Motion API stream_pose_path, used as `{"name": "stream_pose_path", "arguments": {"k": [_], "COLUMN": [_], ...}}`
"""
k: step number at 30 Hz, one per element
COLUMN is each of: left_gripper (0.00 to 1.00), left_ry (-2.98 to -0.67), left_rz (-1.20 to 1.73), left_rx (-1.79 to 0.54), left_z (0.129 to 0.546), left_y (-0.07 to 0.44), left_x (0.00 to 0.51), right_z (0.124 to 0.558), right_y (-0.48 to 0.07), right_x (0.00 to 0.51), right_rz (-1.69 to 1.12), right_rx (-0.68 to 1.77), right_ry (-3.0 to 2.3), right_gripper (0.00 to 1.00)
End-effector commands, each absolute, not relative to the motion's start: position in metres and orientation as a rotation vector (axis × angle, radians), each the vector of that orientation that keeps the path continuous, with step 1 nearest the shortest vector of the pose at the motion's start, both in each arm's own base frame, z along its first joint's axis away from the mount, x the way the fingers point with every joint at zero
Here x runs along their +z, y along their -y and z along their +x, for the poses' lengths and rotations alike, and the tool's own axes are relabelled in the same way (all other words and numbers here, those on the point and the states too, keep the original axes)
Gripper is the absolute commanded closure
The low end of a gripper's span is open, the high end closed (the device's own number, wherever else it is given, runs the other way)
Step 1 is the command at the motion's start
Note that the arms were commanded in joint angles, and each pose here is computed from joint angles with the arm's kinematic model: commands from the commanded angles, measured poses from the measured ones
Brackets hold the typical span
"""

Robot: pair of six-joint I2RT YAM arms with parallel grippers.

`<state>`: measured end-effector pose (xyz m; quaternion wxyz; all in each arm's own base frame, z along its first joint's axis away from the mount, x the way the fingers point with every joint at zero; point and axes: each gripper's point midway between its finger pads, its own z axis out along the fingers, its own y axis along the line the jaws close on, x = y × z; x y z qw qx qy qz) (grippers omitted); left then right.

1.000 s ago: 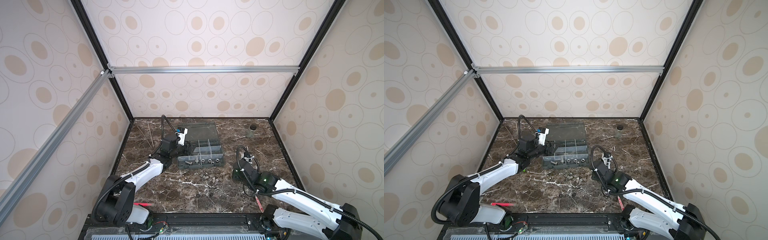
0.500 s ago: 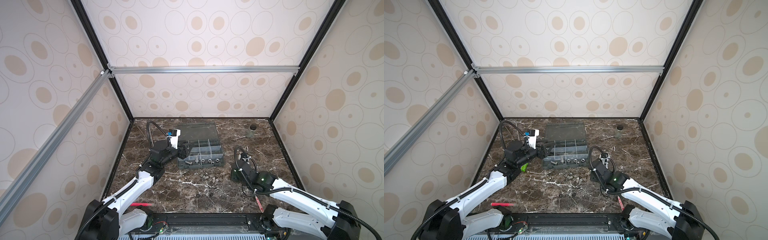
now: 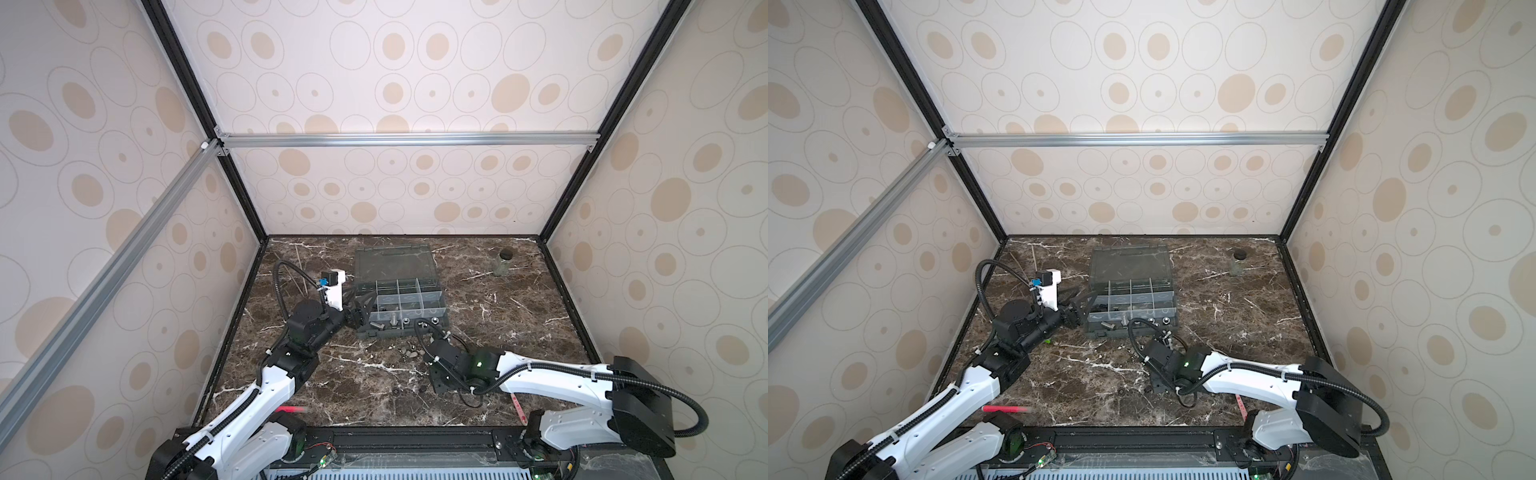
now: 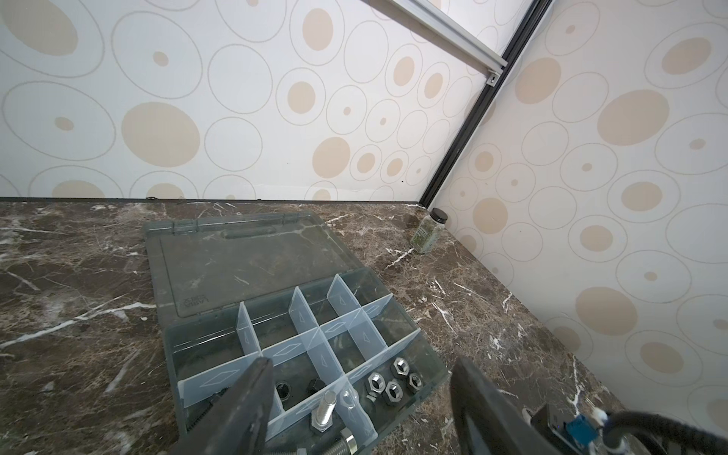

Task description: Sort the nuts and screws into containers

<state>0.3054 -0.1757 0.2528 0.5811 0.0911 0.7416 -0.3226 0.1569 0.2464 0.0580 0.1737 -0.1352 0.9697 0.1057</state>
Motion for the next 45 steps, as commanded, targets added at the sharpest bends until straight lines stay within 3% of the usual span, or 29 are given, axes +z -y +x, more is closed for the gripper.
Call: {"name": "stream_pose_path", "arguments": {"k": [1,10,24,45], "left_gripper": [0.29,0.28,0.27,0.27], "left_ry": [-1.723,-1.732,-1.741,-1.743], "left_rz": [0.192,0.186,0.181,0.17], "left_rx": [-0.743,-0.741,-0.753,-0.752], "left_z": [0.306,0.303,0.302,0.3], "left_y": [0.17,0.169,0.169,0.167], "left_x": [0.255,0.25,0.246,0.246], "right_z": [0.149,0.141,0.139,0.145], "right_y": [-0.257,-0.268,-0.265,-0.272], "right_x": [0.059,0.045,0.024,0.013], "right_rz": [-0.498,-0.695,-0.689,-0.651], "right_rx": [0.286,0.164,0.06,0.071], "right_ry": [-2.763,-2.817,-2.879,-2.863], "right_gripper": [0.52,0.52,0.56,0.78]}}
